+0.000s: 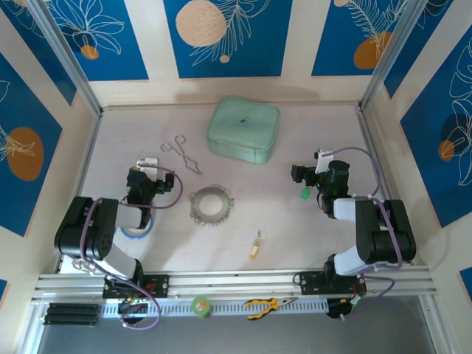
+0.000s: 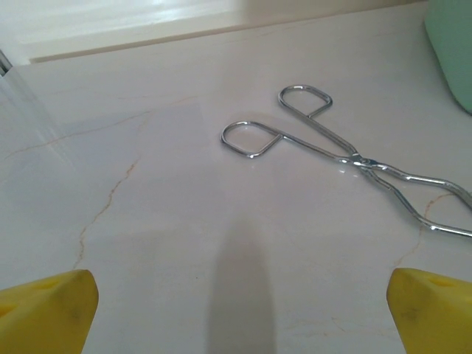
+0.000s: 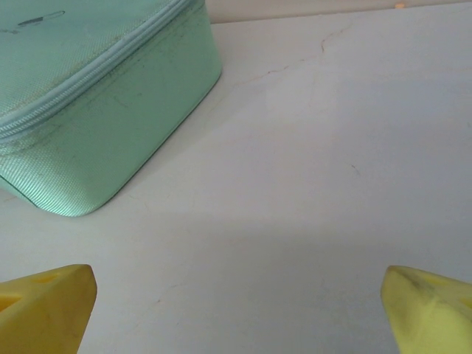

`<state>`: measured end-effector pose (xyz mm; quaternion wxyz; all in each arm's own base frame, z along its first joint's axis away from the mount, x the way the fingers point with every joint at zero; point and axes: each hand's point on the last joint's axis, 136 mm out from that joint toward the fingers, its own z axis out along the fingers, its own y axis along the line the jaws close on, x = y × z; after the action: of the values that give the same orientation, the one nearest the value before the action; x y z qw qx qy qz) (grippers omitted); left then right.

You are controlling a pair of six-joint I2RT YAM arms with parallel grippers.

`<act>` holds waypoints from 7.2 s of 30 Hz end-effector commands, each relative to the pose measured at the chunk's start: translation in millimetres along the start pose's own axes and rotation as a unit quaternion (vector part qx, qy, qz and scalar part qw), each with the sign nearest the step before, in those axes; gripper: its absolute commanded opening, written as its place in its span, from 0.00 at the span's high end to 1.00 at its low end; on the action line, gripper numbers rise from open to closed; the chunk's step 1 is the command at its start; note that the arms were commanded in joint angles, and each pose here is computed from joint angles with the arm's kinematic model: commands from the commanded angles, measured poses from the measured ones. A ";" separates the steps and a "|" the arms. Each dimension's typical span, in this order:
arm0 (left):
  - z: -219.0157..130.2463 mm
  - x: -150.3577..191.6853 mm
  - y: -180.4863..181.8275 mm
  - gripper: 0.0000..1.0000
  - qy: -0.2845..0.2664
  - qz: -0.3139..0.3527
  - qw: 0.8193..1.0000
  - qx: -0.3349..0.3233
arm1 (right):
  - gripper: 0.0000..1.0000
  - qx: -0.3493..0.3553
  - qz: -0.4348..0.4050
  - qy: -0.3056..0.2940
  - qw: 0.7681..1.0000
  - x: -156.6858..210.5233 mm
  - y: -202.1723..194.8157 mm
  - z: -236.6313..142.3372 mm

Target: Put the keys on the keyring

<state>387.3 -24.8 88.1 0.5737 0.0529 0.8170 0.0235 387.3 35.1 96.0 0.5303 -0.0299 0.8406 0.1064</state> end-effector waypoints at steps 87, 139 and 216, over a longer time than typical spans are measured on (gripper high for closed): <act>-140.6 80.8 -229.1 0.73 0.418 0.035 0.907 0.037 | 0.48 -0.017 0.138 0.365 0.920 73.1 172.7 -87.9; -140.2 103.0 -206.6 0.87 0.426 0.042 0.904 -0.017 | 0.50 -0.027 0.135 0.366 0.920 72.2 177.2 -88.1; -241.4 -135.7 -251.4 1.00 -0.277 0.141 0.670 0.674 | 0.69 -0.528 -0.345 -0.092 0.770 -28.2 309.2 -184.6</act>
<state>201.6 -287.8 259.0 0.5667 0.5354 0.4311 -0.4543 190.6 289.5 234.7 0.5072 -0.5835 0.5448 0.3247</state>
